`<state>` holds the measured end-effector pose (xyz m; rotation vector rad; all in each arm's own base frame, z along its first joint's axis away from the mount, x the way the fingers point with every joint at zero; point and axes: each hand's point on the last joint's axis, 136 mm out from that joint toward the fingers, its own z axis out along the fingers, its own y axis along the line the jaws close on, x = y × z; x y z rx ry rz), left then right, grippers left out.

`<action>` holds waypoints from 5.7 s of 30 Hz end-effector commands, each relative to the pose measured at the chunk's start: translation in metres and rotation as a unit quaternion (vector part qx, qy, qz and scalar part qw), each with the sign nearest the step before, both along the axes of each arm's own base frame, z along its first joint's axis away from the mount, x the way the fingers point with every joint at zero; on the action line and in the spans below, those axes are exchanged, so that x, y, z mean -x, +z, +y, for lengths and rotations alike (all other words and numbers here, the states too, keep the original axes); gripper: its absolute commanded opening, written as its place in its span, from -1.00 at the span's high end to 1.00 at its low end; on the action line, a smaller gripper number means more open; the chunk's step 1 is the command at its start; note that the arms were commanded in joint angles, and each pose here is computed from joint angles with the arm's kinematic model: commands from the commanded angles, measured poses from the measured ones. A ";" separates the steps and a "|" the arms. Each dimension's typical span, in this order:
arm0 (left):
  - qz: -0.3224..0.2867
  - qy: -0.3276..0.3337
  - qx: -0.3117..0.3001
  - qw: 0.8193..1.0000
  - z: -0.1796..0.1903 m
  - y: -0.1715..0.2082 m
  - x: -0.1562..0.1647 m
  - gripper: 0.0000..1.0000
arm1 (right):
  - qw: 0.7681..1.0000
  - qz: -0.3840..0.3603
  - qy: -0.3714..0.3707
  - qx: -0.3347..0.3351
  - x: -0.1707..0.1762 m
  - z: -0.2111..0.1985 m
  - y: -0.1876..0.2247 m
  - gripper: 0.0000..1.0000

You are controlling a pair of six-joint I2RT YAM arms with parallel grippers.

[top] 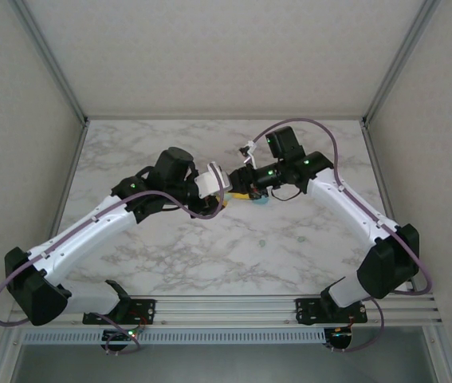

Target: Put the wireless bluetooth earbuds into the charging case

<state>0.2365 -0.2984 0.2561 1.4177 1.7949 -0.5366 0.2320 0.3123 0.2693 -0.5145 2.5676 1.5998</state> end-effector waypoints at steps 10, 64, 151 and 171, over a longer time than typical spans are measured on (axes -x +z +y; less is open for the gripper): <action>-0.035 0.030 0.009 0.999 0.002 0.020 -0.010 0.06 | 1.000 -0.028 -0.003 -0.002 -0.001 0.001 0.015 0.57; -0.088 -0.022 0.408 0.909 -0.009 0.135 -0.030 0.24 | 0.948 0.114 -0.070 -0.290 -0.050 -0.005 0.104 0.65; -0.055 -0.034 0.355 0.933 -0.006 0.117 -0.033 -0.07 | 0.975 0.054 -0.045 -0.212 -0.036 -0.019 0.089 0.72; -0.034 -0.042 0.325 0.944 -0.015 0.101 -0.029 0.24 | 0.977 0.032 -0.058 -0.201 -0.036 -0.020 0.092 0.60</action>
